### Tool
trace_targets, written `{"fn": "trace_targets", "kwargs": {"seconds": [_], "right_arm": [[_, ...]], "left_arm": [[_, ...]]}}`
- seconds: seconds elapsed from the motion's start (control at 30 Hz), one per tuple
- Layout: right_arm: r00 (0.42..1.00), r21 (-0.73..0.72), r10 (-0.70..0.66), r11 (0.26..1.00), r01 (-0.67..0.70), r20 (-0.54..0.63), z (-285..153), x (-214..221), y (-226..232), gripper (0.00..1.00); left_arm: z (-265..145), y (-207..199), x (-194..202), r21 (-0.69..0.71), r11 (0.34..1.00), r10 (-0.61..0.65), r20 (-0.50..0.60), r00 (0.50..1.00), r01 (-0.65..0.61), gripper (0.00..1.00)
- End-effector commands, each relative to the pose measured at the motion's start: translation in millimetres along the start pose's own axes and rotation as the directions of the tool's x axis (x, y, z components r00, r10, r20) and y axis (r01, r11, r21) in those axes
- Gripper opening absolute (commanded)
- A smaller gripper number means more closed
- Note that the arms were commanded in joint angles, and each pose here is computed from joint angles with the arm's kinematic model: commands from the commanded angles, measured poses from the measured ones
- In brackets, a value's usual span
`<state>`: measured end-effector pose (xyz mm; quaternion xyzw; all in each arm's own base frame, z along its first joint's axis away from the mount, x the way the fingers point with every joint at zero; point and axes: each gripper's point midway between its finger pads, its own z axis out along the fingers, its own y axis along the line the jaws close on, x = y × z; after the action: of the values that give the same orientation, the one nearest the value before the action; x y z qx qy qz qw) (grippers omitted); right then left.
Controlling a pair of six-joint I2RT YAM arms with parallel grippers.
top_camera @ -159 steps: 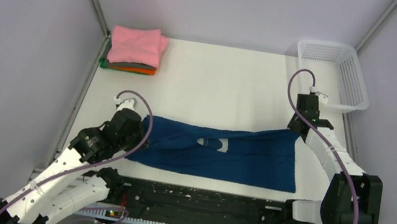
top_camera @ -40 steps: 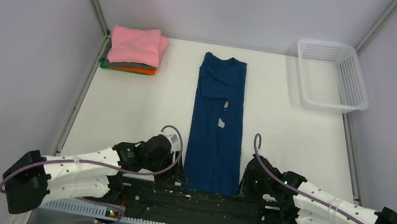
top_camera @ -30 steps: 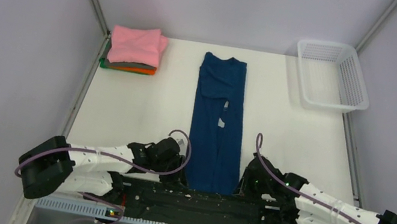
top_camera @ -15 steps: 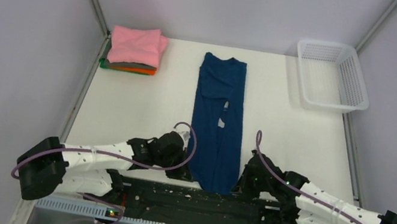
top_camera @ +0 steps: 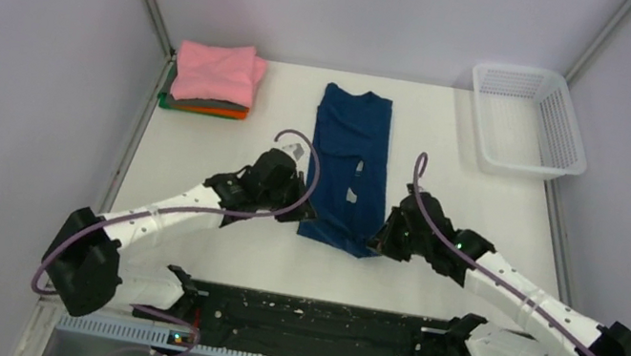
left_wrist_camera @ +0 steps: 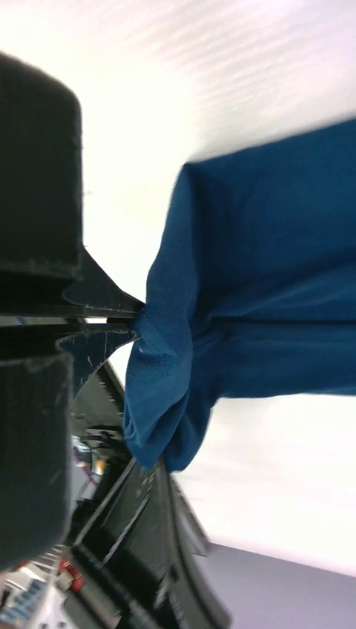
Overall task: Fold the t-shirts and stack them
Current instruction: Fold the folded rectangular tshirt in 1/3 of the way
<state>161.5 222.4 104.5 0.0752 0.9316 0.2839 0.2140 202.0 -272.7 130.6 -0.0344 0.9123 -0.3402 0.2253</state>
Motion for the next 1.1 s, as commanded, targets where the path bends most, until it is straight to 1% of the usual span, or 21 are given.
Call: {"fn": "trace_targets", "kwargs": {"seconds": [0.0, 0.1, 0.2, 0.47, 0.7, 0.87, 1.0, 1.07], "right_arm": [[0.989, -0.020, -0.068, 0.997, 0.072, 0.133, -1.8, -60.7, 26.0, 0.00], [0.980, -0.011, -0.079, 0.997, 0.082, 0.181, 5.0, -96.8, 30.7, 0.00], [0.979, -0.019, -0.071, 0.997, 0.076, 0.193, 16.6, -127.1, 32.1, 0.00], [0.987, -0.050, -0.072, 0.996, 0.080, 0.147, 58.3, -179.8, 27.1, 0.00], [0.988, -0.069, -0.076, 0.994, 0.086, 0.132, 88.3, -205.8, 21.4, 0.00], [0.989, -0.057, -0.062, 0.996, 0.070, 0.131, 102.7, -215.4, 13.1, 0.00], [0.991, -0.042, -0.042, 0.998, 0.047, 0.123, 111.4, -219.4, 2.3, 0.00], [0.992, -0.040, -0.037, 0.998, 0.042, 0.123, 115.7, -222.1, -1.2, 0.02]], "left_arm": [[4.5, -6.3, -48.9, 0.010, 0.999, 0.031, 0.063, 0.998, -0.032, 0.00], [11.7, -3.8, -76.1, -0.011, 0.999, 0.045, 0.088, 0.995, -0.044, 0.00], [22.9, 0.4, -101.0, -0.030, 0.999, 0.034, 0.090, 0.995, -0.031, 0.00], [64.5, 28.8, -146.5, -0.080, 0.995, -0.051, 0.000, 0.999, 0.051, 0.00], [85.1, 50.4, -169.7, -0.110, 0.991, -0.075, -0.005, 0.997, 0.074, 0.00], [94.7, 52.9, -186.1, -0.098, 0.993, -0.069, 0.000, 0.998, 0.068, 0.00], [102.5, 59.1, -191.6, -0.102, 0.992, -0.081, -0.016, 0.997, 0.079, 0.00], [107.0, 59.1, -192.9, -0.085, 0.993, -0.086, -0.032, 0.996, 0.083, 0.00]]}}
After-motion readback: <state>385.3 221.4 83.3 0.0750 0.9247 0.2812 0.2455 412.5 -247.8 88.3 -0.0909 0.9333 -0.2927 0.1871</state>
